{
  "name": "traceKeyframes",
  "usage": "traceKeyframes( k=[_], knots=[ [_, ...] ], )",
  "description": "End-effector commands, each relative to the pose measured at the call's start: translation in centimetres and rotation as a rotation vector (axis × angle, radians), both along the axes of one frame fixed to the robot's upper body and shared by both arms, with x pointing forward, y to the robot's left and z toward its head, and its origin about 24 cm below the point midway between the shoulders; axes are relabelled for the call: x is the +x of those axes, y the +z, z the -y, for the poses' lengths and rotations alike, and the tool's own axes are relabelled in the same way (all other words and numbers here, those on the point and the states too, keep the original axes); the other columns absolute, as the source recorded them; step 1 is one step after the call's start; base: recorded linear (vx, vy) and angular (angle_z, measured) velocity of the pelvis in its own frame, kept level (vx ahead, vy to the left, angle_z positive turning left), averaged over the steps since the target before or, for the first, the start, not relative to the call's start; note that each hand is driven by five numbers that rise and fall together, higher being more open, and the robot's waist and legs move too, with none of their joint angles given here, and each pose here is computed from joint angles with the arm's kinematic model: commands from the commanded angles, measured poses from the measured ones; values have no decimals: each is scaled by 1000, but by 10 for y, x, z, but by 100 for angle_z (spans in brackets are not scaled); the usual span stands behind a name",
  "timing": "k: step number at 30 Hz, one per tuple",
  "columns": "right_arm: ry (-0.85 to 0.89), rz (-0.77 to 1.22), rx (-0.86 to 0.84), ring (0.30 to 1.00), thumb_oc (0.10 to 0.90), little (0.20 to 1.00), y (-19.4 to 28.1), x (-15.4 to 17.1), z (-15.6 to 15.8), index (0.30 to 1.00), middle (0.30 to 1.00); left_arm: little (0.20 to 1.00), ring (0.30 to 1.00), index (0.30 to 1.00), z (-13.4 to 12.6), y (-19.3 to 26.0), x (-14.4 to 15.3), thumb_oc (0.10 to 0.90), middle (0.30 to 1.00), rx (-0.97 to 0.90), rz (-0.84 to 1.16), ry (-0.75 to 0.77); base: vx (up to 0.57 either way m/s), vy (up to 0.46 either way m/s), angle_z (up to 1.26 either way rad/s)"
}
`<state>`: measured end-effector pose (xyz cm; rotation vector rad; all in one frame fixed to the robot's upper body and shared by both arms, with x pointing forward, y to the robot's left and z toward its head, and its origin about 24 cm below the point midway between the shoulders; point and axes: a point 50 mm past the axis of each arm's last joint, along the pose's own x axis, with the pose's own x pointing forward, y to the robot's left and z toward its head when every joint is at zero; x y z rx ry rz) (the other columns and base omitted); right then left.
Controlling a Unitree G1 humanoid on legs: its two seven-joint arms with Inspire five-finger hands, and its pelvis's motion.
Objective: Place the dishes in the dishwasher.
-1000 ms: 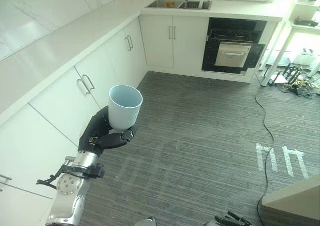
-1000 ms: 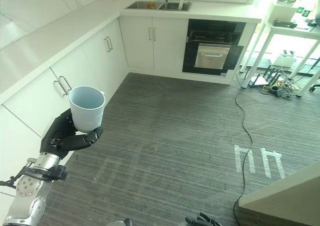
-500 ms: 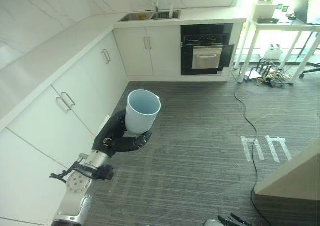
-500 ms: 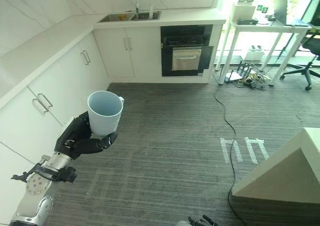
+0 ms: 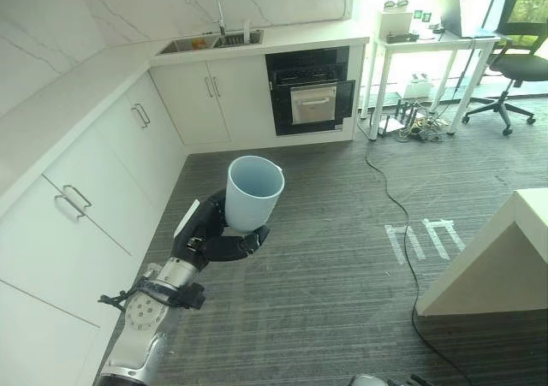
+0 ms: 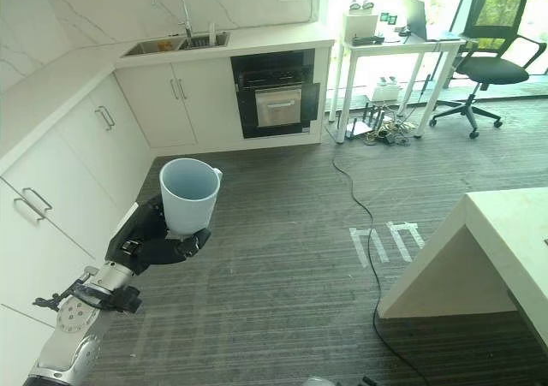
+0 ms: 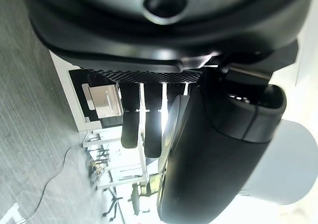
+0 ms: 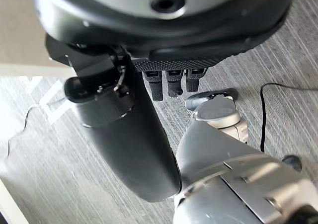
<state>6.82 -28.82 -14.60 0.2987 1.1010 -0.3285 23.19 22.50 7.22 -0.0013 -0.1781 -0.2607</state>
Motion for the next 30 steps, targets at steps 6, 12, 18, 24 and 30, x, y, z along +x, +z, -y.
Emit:
traceKeyframes(
  k=[6, 12, 18, 24, 30],
  knots=[
    [76, 45, 56, 900, 800, 900, 2, 25, -9, 900, 900, 300, 300, 300, -5, 70, 10, 400, 300, -32, 378, -10, -39, 78, -63],
    [-116, 164, 204, 900, 800, 900, 0, 24, -22, 900, 900, 300, 300, 300, 17, 98, 42, 400, 300, -5, 532, 33, -3, 43, 28],
    [39, 154, 165, 900, 800, 900, 1, 34, -31, 900, 900, 300, 300, 300, 22, 95, 41, 400, 300, 12, 516, 55, 69, -25, 0],
    [-70, 218, 125, 900, 800, 900, 10, 48, -16, 900, 900, 300, 300, 300, 21, 94, 41, 400, 300, -46, 476, -20, 136, 208, 0],
    [-111, 211, 111, 900, 800, 900, 7, 53, -31, 900, 900, 300, 300, 300, 30, 99, 50, 400, 300, 6, 479, -19, 236, 379, 8]
  ],
)
